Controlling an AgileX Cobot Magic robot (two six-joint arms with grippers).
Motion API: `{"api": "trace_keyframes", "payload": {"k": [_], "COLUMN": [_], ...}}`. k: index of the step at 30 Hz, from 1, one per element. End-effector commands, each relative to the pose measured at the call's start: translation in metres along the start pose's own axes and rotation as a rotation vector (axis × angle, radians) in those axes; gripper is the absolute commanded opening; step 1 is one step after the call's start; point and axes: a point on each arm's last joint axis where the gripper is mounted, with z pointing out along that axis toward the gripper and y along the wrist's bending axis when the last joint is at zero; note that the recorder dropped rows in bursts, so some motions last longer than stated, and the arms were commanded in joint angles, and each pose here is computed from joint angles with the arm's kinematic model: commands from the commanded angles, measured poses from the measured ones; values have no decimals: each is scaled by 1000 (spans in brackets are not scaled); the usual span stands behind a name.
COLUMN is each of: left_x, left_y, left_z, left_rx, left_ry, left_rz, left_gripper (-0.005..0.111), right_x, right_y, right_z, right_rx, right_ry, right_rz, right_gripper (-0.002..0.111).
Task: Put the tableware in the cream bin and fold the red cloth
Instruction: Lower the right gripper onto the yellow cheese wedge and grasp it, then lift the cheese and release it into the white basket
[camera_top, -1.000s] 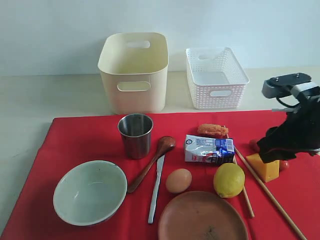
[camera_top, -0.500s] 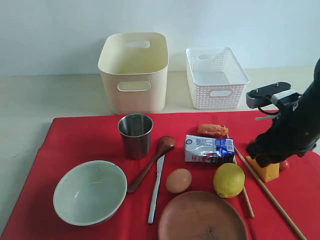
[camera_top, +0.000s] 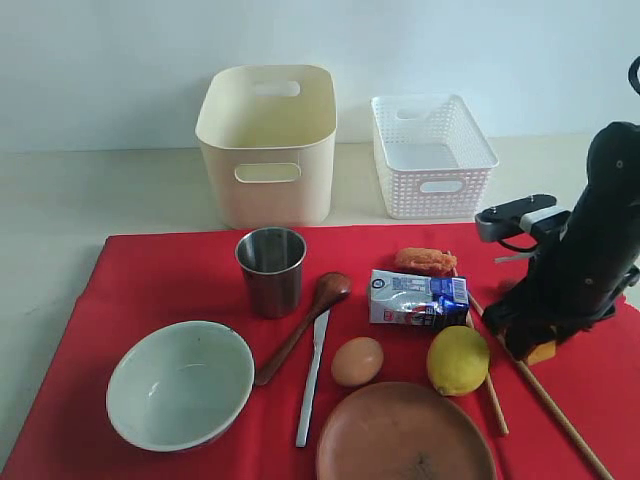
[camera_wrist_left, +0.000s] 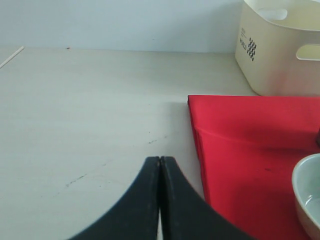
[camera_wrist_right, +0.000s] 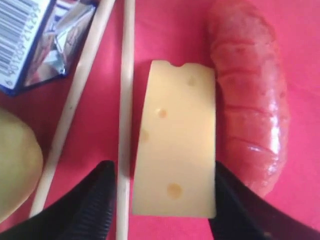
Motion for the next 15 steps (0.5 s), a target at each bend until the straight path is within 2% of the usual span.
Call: {"api": "trace_keyframes", "payload": {"k": [1,6,15], "left_x": [0,0,0], "left_y": [0,0,0], "left_z": [0,0,0], "left_rx": [-1,-1,-1], "left_ry": [-17,-17,-17], "left_rz": [3,3,3], "left_gripper": [0,0,0], "right_x": [-5,-11,-20], "right_y": [1,1,1], "right_z": [-7,-19,-38], "right_rx": [-12,-24,-28], "right_ry": [41,82,83], "right_rz": [26,30,27], "right_gripper": [36,0,0]}}
